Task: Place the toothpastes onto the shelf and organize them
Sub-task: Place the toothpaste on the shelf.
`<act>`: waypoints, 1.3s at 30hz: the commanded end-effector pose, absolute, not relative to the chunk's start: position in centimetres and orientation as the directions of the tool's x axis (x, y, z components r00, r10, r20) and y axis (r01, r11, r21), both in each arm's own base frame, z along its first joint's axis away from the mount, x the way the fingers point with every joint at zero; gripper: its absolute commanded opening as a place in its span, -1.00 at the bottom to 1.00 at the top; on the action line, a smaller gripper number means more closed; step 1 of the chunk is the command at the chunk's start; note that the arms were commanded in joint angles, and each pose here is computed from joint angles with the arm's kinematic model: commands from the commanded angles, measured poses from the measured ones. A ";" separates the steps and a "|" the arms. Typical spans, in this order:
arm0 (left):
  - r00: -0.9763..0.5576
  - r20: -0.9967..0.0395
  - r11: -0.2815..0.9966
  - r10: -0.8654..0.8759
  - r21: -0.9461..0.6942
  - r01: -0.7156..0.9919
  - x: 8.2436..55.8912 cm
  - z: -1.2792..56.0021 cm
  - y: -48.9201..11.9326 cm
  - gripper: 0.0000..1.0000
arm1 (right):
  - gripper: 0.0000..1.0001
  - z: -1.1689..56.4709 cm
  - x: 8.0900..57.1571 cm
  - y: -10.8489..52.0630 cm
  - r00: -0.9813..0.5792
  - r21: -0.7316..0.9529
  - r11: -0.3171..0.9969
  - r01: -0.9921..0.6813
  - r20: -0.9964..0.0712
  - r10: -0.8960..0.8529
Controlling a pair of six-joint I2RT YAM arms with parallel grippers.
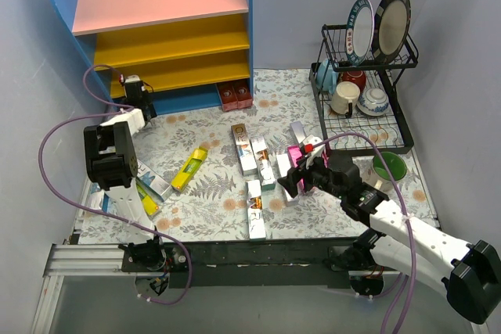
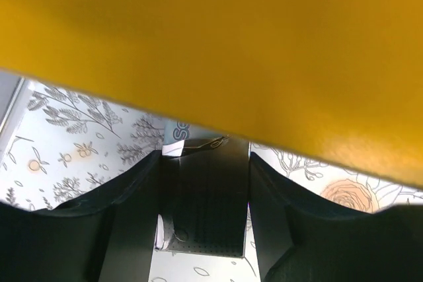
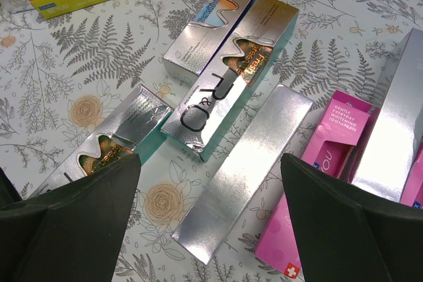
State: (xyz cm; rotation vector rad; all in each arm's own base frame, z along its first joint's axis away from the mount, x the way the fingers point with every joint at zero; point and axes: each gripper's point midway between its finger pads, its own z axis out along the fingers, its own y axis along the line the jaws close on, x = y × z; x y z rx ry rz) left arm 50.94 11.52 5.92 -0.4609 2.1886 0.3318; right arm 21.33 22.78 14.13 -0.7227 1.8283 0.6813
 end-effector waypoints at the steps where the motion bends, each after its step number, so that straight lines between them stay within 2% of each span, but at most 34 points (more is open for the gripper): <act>1: -0.424 -0.882 0.878 -0.204 0.027 -0.478 53.6 10.8 13.4 -0.10 | 0.91 14.7 21.8 23.0 -0.280 0.107 0.664 -0.741 -0.946 -0.161; 10: -0.342 -0.894 0.855 -0.289 -0.080 -0.513 51.0 12.9 12.5 0.46 | 0.90 14.6 21.6 23.2 -0.282 0.113 0.651 -0.750 -0.946 -0.161; 18: -0.361 -0.849 0.822 -0.387 -0.139 -0.552 48.0 10.5 11.5 0.53 | 0.90 14.8 21.5 23.1 -0.271 0.109 0.654 -0.749 -0.951 -0.151; 23: -0.399 -0.834 0.813 -0.381 -0.097 -0.574 47.1 8.4 11.9 0.38 | 0.90 14.7 21.4 23.0 -0.273 0.112 0.652 -0.750 -0.950 -0.151; 31: -0.382 -0.844 0.792 -0.376 -0.078 -0.606 48.3 8.5 13.5 -0.05 | 0.90 14.6 21.5 22.9 -0.275 0.109 0.657 -0.746 -0.949 -0.155; 39: -0.365 -0.856 0.779 -0.366 -0.067 -0.624 49.6 8.8 16.2 -0.14 | 0.90 14.4 21.6 23.0 -0.279 0.107 0.659 -0.745 -0.947 -0.162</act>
